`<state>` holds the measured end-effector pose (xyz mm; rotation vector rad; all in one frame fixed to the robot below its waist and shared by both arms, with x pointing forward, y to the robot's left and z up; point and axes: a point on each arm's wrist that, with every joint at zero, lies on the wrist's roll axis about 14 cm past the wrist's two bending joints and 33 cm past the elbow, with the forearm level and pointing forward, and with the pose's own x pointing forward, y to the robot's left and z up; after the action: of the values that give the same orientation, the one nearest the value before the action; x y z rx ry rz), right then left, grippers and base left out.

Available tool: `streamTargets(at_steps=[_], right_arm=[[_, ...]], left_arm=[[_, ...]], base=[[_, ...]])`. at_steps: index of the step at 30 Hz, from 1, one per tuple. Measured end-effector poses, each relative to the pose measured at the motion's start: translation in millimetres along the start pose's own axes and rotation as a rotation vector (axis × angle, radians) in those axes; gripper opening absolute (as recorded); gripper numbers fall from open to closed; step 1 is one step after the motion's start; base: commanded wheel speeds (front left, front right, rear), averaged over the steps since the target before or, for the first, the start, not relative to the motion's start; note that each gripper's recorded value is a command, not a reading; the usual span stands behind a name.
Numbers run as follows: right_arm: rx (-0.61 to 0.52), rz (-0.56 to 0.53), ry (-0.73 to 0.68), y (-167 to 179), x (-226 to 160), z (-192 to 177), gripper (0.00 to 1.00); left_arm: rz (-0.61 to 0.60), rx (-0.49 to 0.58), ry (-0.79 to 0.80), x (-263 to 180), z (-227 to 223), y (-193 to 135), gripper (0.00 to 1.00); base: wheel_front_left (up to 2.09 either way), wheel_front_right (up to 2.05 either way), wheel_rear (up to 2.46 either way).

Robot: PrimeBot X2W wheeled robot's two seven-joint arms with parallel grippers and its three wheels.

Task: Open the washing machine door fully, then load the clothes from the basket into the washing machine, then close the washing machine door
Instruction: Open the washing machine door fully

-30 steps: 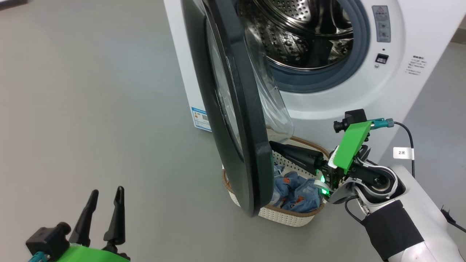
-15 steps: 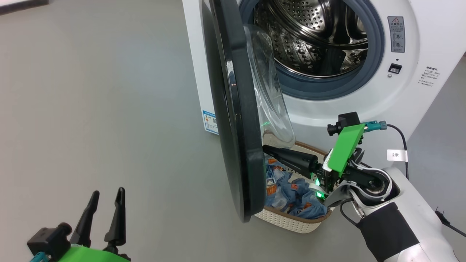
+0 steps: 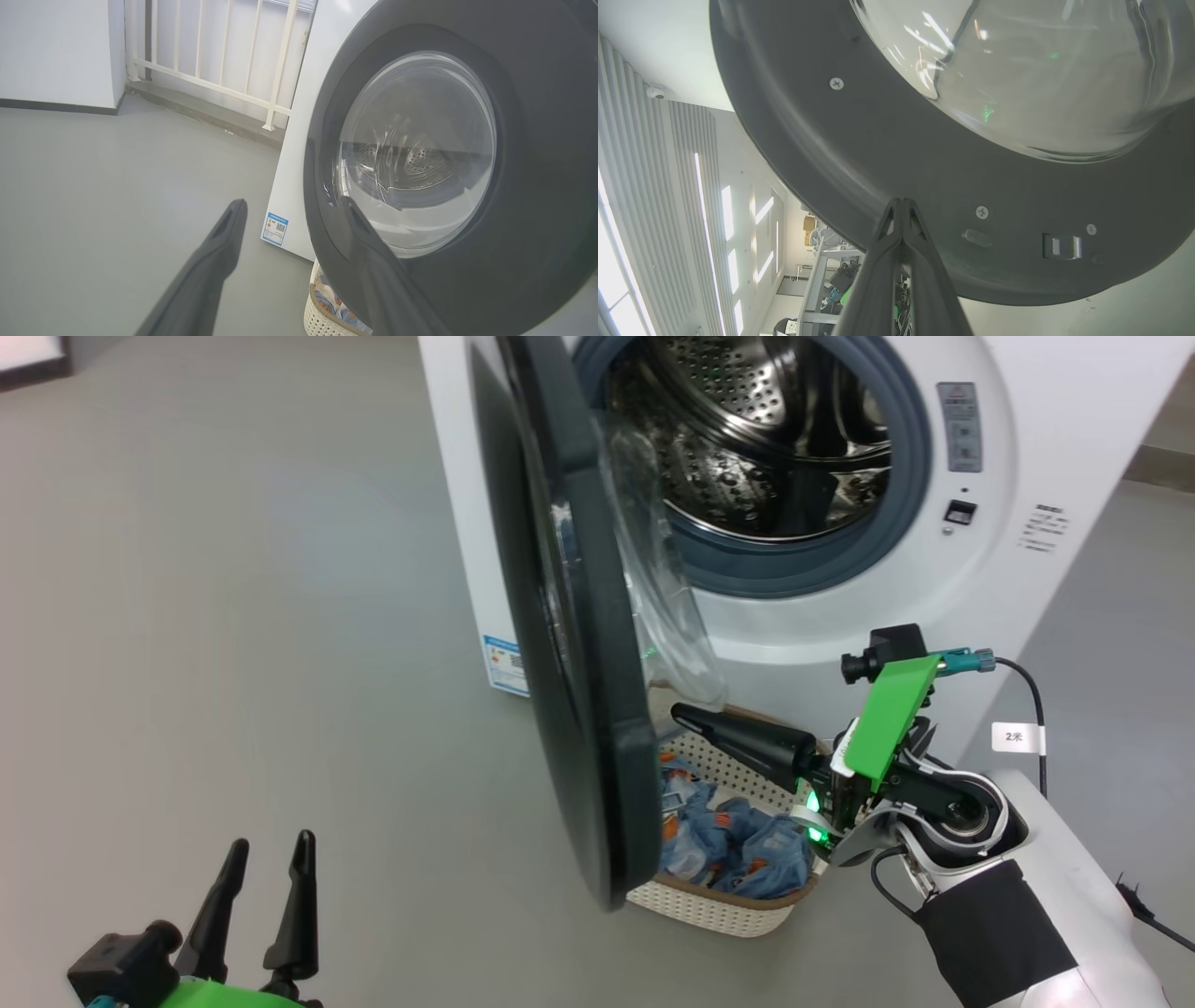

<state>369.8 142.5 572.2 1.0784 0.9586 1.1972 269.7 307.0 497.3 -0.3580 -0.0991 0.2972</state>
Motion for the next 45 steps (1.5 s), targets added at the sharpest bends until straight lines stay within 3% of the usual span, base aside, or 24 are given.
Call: streamTargets(at_steps=[1, 2, 15, 24, 31, 37, 45], right_arm=[[-0.004, 0.001, -0.015, 1.1, -2.7, 2.6, 0.52], [-0.008, 0.004, -0.034, 2.8, -5.7, 5.8, 1.0], [-0.294, -0.127, -0.423, 7.2, -64.4, 56.2, 1.0], [-0.527, -0.257, -0.675, 3.7, -128.4, 76.0, 1.0], [-0.654, -0.358, -0.832, -6.0, -173.9, 76.6, 1.0], [-0.688, -0.436, -0.962, -19.4, -213.0, 71.1, 1.0], [-0.784, -0.578, -1.03, -40.6, -246.2, 56.8, 1.0]], left_arm=[[-0.008, 0.002, 0.001, 1.5, -0.4, -2.4, 1.0], [-0.016, 0.003, 0.002, 3.0, -0.9, -5.1, 1.0], [-0.143, -0.003, 0.016, 29.1, -7.3, -46.6, 1.0], [-0.226, -0.011, 0.046, 44.4, -19.3, -77.8, 1.0], [-0.282, -0.019, 0.059, 53.8, -26.3, -100.8, 1.0], [-0.31, -0.019, 0.068, 56.5, -30.5, -111.9, 1.0], [-0.323, -0.018, 0.063, 61.1, -30.2, -117.9, 1.0]], base=[[0.0, 0.0, 0.0], [0.0, 0.0, 0.0], [0.0, 0.0, 0.0], [0.0, 0.0, 0.0], [0.0, 0.0, 0.0], [0.0, 0.0, 0.0], [0.0, 0.0, 0.0]])
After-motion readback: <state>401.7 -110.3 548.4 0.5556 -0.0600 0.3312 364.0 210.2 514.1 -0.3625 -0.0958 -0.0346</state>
